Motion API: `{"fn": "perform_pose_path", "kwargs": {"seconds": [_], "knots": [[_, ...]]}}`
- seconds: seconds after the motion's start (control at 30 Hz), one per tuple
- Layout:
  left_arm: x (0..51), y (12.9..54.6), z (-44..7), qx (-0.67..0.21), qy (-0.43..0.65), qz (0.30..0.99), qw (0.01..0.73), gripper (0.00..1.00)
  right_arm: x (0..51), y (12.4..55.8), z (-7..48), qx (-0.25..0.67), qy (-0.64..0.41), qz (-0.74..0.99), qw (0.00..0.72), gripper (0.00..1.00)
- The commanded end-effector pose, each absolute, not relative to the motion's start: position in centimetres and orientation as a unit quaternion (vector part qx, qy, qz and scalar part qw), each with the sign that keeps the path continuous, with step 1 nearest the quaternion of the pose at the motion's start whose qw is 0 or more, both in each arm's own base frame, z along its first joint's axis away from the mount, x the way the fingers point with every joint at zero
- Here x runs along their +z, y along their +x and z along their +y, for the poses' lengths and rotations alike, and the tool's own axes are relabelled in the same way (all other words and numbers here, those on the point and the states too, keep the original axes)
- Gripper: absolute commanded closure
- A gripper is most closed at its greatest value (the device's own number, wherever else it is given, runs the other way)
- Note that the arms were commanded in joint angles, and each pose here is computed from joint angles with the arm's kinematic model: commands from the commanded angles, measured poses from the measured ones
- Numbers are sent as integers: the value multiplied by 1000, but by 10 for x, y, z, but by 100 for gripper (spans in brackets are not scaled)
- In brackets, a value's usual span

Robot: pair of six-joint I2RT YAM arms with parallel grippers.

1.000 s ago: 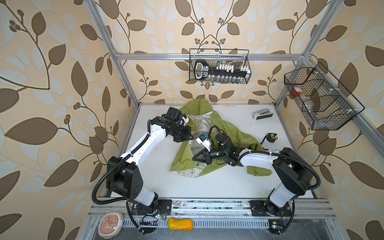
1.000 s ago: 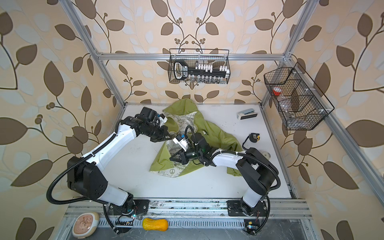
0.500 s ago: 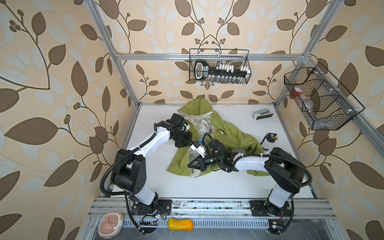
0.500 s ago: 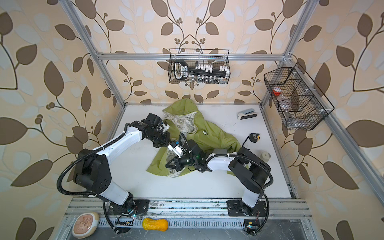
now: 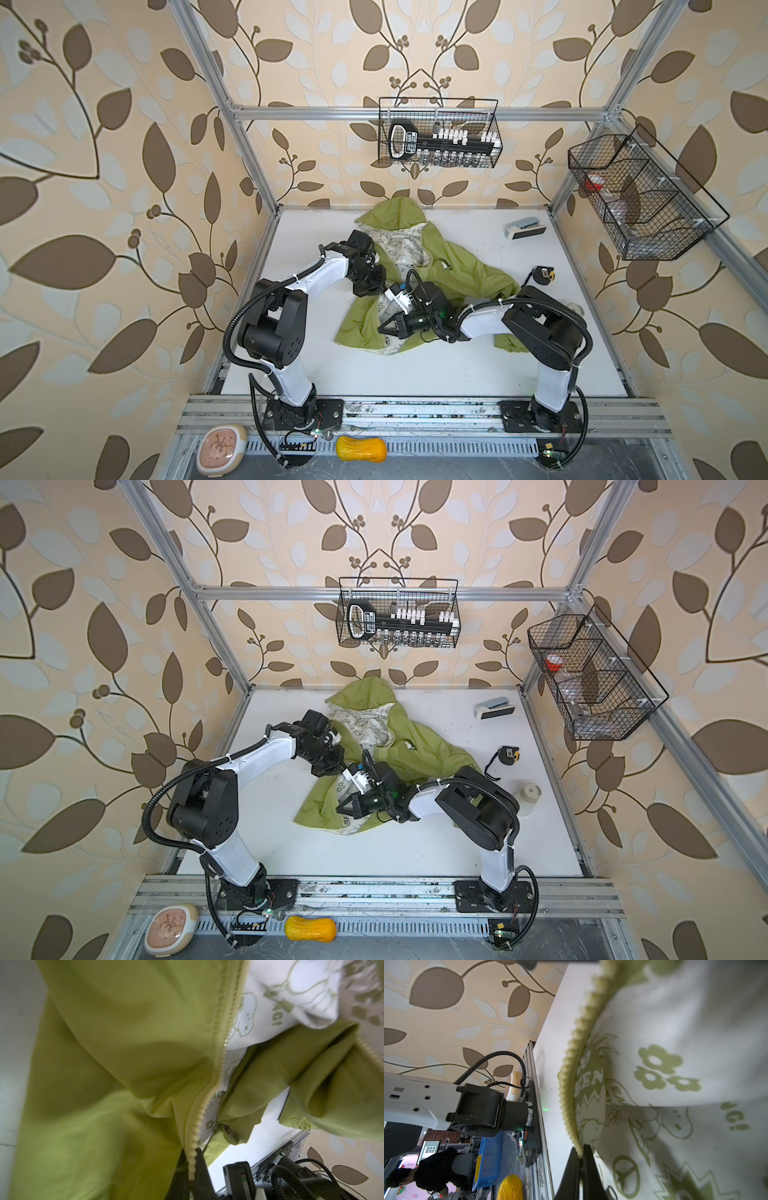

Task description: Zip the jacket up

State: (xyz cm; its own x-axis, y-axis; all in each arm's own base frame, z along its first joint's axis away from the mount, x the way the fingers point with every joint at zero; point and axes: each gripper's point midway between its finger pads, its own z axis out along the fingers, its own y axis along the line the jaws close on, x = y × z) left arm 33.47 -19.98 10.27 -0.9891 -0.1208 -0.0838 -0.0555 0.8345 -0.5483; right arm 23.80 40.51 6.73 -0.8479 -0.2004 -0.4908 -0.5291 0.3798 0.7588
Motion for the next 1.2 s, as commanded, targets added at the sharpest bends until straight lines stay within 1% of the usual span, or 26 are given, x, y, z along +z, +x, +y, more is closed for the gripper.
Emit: {"fn": "perform_pose_path", "kwargs": {"seconds": [0.0,0.13,0.23,0.4,0.57,0.67,0.8,0.83,0.93,1.0,1.03,1.1,1.17], "knots": [[138,360,-203,-298,-48,947,107,100,90,260,405,489,-237,816,198,100],[144,367,-203,-295,-51,947,116,100,95,282,394,454,-240,828,224,100],[136,365,-202,-293,-54,948,108,100,87,284,392,445,-243,834,220,100],[123,357,-200,-291,-62,949,99,100,63,260,398,443,-251,839,191,100],[115,351,-197,-286,-66,951,94,94,51,237,401,456,-240,839,176,100],[109,347,-195,-281,-67,953,87,93,43,225,402,454,-241,841,168,100],[104,343,-192,-274,-69,956,83,88,38,216,402,461,-233,840,163,100],[104,342,-191,-273,-70,956,83,86,38,214,402,463,-233,840,162,100],[104,339,-189,-270,-72,956,85,76,36,207,404,467,-233,838,158,100],[104,337,-187,-266,-73,957,86,61,36,203,406,467,-237,838,157,100],[105,336,-186,-264,-73,958,87,56,36,201,406,467,-237,838,156,100],[108,335,-183,-260,-74,959,91,48,37,199,407,468,-237,837,156,100],[114,334,-178,-250,-80,960,100,42,38,200,407,469,-234,837,160,100]]}}
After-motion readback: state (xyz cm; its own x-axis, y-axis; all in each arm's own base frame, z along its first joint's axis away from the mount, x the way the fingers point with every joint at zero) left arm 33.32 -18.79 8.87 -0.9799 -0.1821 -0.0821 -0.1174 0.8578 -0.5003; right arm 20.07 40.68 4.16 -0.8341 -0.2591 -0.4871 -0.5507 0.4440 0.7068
